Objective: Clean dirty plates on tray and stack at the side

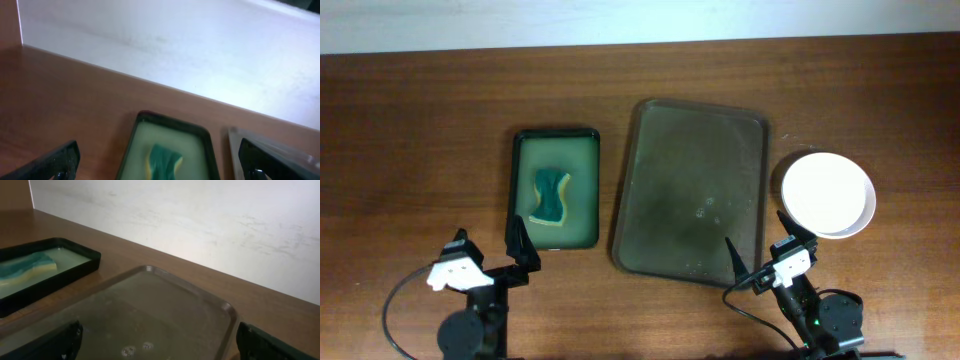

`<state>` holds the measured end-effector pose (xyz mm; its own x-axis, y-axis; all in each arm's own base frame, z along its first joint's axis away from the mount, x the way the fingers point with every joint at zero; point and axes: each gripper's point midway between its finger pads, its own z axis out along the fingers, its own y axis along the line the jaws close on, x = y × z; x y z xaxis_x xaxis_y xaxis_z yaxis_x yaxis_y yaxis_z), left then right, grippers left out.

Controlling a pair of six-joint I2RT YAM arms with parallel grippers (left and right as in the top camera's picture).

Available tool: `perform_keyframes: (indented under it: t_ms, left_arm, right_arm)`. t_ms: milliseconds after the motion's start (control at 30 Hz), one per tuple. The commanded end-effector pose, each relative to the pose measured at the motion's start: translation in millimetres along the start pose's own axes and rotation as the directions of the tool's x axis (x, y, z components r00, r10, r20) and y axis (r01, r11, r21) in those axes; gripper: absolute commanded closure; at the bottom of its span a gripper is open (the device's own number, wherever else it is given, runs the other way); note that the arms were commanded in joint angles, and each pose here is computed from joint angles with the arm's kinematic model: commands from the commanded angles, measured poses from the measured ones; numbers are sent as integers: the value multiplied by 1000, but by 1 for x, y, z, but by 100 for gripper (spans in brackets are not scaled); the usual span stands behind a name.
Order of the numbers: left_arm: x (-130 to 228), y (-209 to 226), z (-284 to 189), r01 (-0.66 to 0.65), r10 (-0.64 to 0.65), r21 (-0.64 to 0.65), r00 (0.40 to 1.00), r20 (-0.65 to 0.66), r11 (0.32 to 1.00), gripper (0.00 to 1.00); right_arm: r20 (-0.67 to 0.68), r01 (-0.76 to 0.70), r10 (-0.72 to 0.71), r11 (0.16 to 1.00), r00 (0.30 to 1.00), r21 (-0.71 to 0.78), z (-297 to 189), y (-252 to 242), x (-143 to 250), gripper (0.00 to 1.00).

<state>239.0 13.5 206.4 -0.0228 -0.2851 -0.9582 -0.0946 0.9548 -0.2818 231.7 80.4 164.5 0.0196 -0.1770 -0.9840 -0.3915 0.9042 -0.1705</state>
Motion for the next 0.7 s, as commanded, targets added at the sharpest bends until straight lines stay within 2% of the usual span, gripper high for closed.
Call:
perform_keyframes:
  t_ms: [0,33,133,667]
  left_arm:
    - [13,6,4,-3,2,7,998,60,1000,0]
    - [24,9,8,-2,1,11,997,71,1000,1]
    - [45,14,9,-10,10,-14,1000,-15,1000,1]
    - [45,14,9,-10,10,-12,1000,-17,1000,1]
  right_arm:
    - [-5,-4,4,1000,1000,13,0,-2,3,2]
    - [-5,-4,4,1000,1000,13,0,-2,3,2]
    - [-5,-4,4,1000,1000,13,0,-2,3,2]
    - [-5,-5,5,1000,1000,13,0,-2,3,2]
